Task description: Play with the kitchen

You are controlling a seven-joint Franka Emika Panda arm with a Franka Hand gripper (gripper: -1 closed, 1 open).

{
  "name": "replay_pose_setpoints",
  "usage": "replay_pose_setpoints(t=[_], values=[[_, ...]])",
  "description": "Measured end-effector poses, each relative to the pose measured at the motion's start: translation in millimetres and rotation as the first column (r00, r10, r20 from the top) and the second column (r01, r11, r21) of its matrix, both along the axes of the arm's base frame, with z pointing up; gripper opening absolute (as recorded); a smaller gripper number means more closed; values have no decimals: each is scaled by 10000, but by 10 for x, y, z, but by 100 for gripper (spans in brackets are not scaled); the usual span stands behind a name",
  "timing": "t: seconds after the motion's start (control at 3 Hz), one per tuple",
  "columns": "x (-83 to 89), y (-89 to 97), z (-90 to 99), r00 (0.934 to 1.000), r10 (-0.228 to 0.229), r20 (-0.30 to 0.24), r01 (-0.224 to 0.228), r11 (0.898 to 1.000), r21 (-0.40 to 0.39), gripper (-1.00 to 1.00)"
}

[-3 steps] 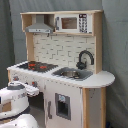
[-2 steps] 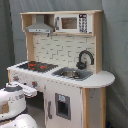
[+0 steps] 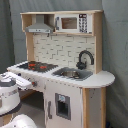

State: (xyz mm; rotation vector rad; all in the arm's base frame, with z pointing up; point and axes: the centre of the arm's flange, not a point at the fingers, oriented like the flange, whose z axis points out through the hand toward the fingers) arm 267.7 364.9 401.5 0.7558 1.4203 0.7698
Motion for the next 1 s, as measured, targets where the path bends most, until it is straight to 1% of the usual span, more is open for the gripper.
replay_pose_setpoints(t=[0.33, 0.67, 1.0], values=[[-14, -103, 354, 9977, -581, 360, 547, 9945, 897, 100], [9, -212, 639, 9896, -1317, 584, 1188, 9754, 1859, 100], [41, -282, 800, 9773, -2030, 600, 1787, 9431, 2804, 100]])
